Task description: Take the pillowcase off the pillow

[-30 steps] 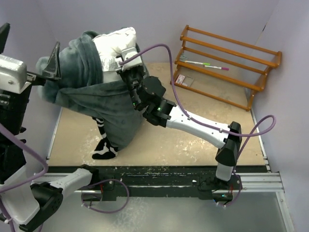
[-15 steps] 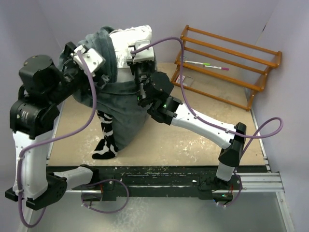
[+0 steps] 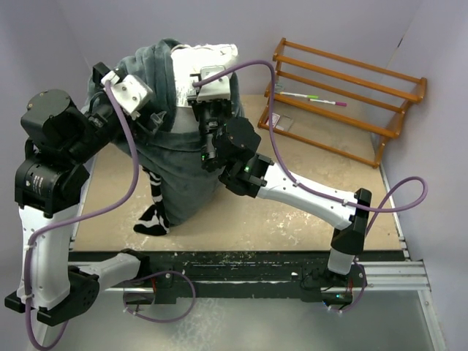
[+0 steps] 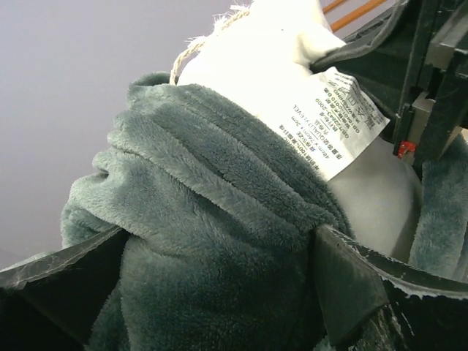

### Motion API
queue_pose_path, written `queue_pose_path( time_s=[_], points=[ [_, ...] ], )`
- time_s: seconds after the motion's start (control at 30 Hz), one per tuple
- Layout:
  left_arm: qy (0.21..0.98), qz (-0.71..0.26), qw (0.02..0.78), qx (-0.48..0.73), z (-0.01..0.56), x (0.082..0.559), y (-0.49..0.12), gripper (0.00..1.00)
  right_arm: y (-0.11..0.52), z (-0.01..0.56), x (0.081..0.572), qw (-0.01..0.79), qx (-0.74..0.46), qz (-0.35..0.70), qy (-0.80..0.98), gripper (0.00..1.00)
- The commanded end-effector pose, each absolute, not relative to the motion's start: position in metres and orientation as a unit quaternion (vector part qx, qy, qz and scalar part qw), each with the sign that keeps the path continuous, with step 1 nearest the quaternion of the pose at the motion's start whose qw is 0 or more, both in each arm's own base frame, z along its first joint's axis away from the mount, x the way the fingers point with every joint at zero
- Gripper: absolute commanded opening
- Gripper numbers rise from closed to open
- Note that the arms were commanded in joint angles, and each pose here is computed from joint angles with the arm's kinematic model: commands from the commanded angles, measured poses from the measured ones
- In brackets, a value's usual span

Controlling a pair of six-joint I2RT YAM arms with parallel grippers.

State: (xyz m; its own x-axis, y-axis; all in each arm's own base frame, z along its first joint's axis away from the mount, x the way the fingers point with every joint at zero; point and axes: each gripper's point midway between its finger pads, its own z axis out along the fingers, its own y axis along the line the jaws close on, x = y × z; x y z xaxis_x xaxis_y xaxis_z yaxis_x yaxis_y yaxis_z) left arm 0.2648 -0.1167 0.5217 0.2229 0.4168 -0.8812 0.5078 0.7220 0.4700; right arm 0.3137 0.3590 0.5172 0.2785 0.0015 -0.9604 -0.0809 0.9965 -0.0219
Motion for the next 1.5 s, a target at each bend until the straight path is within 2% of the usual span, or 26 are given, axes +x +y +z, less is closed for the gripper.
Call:
queue_pose_path(
  time_s=[0.0,0.17,0.33,0.63,0.73,0.93,1.17,1.3,1.47],
  points=[
    [0.562,-0.11,0.729,0.375,0.547,0.251,-0.144,0.99,0.358,0.565,0.286,0.82,-0.009,0.112,0.561,0.0],
    [0.502,-0.19,0.734,0.416,0.564,0.208,-0.165,0.99,0.367,0.556,0.288,0.817,-0.03,0.102,0.566,0.0],
    [0.462,-0.214,0.756,0.412,0.581,0.187,-0.168,1.0,0.373,0.551,0.291,0.813,-0.043,0.1,0.572,0.0],
    [0.62,-0.142,0.678,0.368,0.502,0.272,-0.154,0.99,0.37,0.554,0.29,0.811,-0.029,0.112,0.573,0.0],
    [0.651,-0.112,0.664,0.35,0.486,0.294,-0.146,0.99,0.37,0.553,0.287,0.811,-0.026,0.125,0.571,0.0],
    [0.652,-0.008,0.691,0.311,0.491,0.32,-0.115,0.81,0.352,0.559,0.276,0.817,-0.023,0.157,0.554,0.0],
    [0.663,0.049,0.686,0.296,0.478,0.335,-0.098,0.59,0.337,0.564,0.267,0.823,-0.011,0.187,0.536,0.0],
    [0.65,0.088,0.704,0.272,0.494,0.339,-0.084,0.43,0.329,0.557,0.265,0.822,-0.016,0.188,0.538,0.0],
    [0.607,0.094,0.742,0.267,0.531,0.32,-0.08,0.37,0.314,0.534,0.276,0.813,-0.008,0.177,0.555,0.0]
  ],
)
